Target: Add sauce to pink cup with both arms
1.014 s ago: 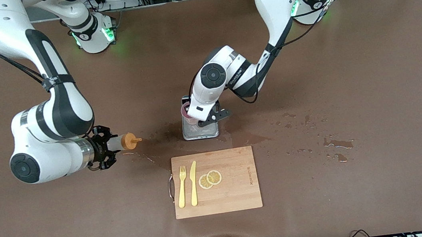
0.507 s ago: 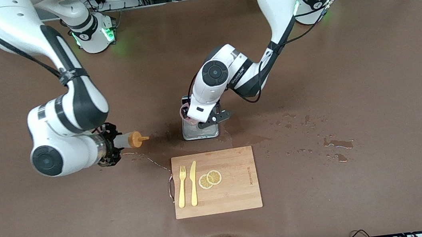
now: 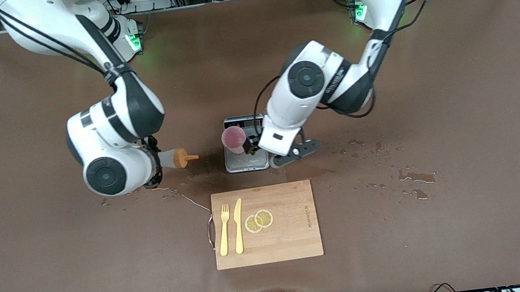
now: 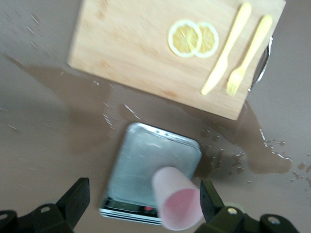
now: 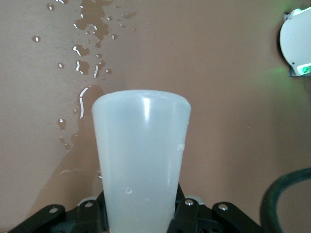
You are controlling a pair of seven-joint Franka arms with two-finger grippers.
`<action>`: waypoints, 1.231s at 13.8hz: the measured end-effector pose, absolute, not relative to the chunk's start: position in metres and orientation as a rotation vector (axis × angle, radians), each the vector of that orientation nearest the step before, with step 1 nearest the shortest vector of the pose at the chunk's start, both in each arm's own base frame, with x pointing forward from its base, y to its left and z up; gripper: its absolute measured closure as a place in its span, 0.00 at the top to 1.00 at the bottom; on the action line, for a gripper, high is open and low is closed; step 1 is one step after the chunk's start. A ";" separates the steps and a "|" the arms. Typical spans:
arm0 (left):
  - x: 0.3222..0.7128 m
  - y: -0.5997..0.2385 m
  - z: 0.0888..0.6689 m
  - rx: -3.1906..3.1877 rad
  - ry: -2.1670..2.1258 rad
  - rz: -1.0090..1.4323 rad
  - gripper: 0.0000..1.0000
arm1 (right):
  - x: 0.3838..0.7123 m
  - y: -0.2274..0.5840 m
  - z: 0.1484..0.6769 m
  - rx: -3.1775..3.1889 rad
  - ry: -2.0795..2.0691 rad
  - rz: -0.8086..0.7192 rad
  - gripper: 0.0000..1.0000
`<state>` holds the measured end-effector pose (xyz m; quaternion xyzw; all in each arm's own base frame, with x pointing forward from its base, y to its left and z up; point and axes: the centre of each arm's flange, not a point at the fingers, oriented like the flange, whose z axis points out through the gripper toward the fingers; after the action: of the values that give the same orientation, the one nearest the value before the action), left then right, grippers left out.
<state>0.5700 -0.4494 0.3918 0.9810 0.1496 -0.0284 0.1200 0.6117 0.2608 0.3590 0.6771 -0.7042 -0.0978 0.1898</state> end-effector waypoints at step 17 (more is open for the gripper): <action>0.641 -0.126 0.482 3.139 0.016 -0.056 1.00 | 0.545 0.330 0.313 1.714 -1.826 0.093 0.38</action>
<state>0.6405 -0.1263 0.4823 0.9998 0.0052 -0.0178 0.0009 0.5449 0.3300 0.3127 0.6497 -0.6921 0.0352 0.3125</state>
